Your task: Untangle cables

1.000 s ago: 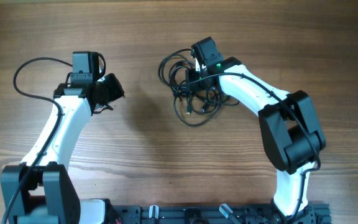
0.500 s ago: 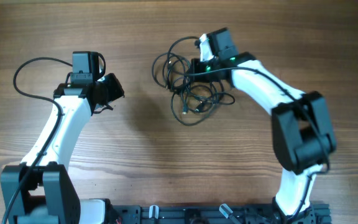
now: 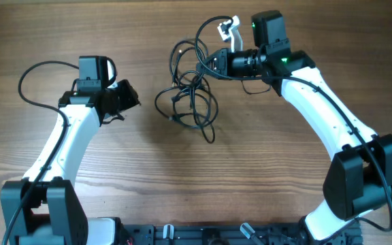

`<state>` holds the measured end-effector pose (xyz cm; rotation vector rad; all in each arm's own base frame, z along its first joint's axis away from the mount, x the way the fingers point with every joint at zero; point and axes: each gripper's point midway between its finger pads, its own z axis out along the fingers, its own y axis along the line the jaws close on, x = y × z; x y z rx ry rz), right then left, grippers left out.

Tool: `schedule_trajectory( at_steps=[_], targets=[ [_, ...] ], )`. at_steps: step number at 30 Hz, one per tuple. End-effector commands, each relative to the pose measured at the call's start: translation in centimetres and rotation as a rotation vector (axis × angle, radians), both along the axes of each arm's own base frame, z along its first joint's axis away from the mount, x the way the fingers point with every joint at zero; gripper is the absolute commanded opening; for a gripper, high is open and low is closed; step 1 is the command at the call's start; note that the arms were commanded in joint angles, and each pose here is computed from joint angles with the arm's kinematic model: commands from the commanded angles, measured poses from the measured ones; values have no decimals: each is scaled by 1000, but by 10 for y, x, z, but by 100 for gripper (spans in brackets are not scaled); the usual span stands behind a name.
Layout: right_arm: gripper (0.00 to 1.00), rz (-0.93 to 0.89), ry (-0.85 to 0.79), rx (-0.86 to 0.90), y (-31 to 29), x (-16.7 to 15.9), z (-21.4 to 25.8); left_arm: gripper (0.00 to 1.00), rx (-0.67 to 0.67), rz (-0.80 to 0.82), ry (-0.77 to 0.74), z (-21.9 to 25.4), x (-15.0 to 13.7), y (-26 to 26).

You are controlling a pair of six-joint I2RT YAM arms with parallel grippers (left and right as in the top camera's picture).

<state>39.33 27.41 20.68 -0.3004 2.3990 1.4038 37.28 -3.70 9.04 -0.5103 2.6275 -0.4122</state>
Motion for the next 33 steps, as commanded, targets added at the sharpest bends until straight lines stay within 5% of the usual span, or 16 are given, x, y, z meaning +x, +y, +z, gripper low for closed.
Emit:
schedule_trajectory(
  at_steps=[1,11,14,18,23,30,33],
  targets=[
    [4,-44,72,15,-1,-1,5,49,-58,-128,-13,-1,-4,-19],
    [4,-113,128,-35,-8,3,-8,60,-171,-273,-61,10,-6,-46],
    [4,-252,223,-121,-23,8,-27,70,-91,-222,-48,4,-4,-31],
    [4,-202,288,-58,-14,-3,-19,70,-11,-80,-1,-5,-3,-8],
    [4,-274,320,-119,-24,0,-32,72,-61,-90,2,-3,-5,-16],
    [4,-287,347,-123,-25,-2,-34,67,-455,-761,-285,57,-38,-108],
    [4,-287,349,-124,-25,-3,-34,68,-470,-861,-339,62,-47,-115]
  ],
)
